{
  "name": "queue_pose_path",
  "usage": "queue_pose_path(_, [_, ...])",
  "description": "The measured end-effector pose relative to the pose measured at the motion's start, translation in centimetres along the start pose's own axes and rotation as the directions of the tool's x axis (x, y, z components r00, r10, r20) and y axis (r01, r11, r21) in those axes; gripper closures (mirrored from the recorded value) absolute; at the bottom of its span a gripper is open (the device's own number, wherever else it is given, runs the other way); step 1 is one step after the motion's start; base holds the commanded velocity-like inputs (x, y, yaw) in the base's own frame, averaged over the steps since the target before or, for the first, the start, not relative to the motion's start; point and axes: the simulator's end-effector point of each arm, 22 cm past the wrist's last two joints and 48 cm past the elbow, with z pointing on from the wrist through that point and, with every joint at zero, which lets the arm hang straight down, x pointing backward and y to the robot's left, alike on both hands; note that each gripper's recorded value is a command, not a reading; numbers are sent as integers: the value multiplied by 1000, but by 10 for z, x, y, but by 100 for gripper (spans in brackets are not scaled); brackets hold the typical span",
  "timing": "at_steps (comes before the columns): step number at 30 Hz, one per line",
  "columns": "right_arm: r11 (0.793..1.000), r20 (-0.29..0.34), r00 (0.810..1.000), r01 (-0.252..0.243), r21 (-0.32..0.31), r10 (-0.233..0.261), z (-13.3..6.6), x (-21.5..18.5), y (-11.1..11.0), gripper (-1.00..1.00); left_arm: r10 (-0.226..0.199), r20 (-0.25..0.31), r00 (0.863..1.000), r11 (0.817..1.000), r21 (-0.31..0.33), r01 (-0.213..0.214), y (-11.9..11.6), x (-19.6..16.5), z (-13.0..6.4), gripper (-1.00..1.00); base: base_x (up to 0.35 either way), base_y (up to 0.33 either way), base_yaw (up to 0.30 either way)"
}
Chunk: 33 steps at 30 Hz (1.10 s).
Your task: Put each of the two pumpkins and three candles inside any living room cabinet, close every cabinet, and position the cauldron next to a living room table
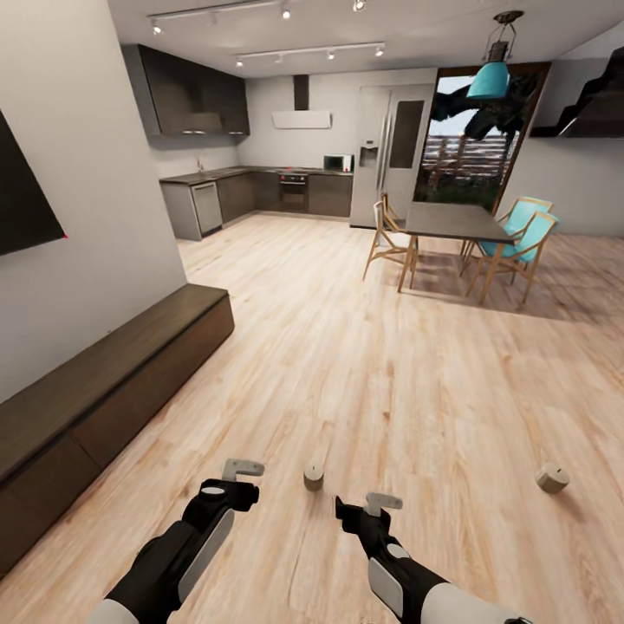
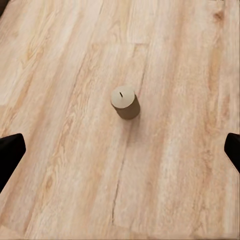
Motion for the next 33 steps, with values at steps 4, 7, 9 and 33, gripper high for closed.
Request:
queue_pose_path(4, [1000, 3, 1000, -24, 11, 24, 0, -2, -3, -100, -1, 0, 1000, 1000, 3, 1, 0, 0, 0, -100, -2, -2, -280])
queue_pose_path(7, [998, 7, 998, -62, 20, 61, 0, -4, -6, -100, 0, -2, 1000, 1000, 2, 0, 0, 1, 0, -100, 0, 0, -280])
queue_pose_path(9, [998, 8, 998, -67, 20, 67, 0, -4, -7, -100, -1, -4, 1000, 1000, 0, 1, 1, 2, 0, -100, 0, 0, -280])
queue_pose_path(33, [987, 30, 989, -149, 53, 147, -2, -14, -16, -100, -246, -104, 964, 969, -52, 242, 60, 42, 21, -100, 11, -2, -280])
